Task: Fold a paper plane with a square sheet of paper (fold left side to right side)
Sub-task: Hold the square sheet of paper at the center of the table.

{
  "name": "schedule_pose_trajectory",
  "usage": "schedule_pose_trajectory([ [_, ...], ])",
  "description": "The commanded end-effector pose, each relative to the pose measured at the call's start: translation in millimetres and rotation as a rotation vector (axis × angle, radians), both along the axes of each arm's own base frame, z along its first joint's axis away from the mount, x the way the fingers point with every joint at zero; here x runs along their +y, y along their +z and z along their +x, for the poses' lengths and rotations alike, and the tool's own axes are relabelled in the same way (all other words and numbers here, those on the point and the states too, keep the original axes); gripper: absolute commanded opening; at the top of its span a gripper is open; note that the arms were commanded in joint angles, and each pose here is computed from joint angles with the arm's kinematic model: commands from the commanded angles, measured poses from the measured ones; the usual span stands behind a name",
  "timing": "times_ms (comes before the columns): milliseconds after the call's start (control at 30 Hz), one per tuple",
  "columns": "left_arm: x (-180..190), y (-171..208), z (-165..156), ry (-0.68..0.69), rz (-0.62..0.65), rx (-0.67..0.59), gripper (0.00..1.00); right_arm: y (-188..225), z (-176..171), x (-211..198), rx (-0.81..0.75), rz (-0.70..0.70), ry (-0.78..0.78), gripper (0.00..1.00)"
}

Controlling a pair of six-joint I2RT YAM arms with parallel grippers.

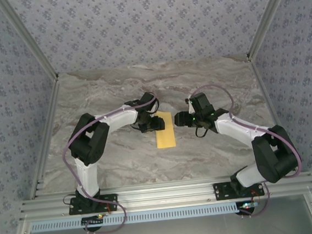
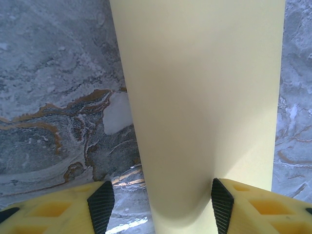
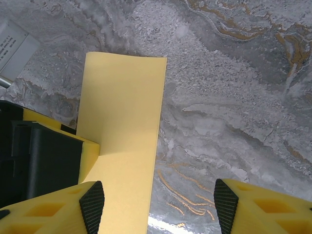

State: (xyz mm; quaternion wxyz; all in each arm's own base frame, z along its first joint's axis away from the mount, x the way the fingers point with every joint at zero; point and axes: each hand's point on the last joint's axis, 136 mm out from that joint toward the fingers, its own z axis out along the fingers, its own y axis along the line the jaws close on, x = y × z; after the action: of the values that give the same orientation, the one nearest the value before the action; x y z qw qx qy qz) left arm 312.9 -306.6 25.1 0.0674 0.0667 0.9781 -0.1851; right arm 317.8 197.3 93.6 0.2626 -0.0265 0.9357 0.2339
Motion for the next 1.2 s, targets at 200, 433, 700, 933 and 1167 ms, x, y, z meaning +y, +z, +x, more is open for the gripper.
schedule_pose_trajectory([
  [200, -5, -39, -22, -0.056, 0.032, 0.082, 0.59, -7, -2, 17, 0.049, 0.043, 0.039, 0.53],
  [433, -4, -40, -22, -0.053, 0.035, 0.083, 0.59, -21, -3, 35, 0.113, 0.066, 0.074, 0.23],
  [700, -5, -40, -22, -0.053, 0.036, 0.082, 0.59, -37, -4, 55, 0.171, 0.052, 0.115, 0.15],
  [933, -4, -40, -23, -0.056, 0.039, 0.081, 0.59, -58, -9, 52, 0.234, -0.023, 0.117, 0.14],
  [1167, -5, -40, -23, -0.058, 0.036, 0.081, 0.59, -81, -17, 42, 0.291, -0.104, 0.110, 0.15],
])
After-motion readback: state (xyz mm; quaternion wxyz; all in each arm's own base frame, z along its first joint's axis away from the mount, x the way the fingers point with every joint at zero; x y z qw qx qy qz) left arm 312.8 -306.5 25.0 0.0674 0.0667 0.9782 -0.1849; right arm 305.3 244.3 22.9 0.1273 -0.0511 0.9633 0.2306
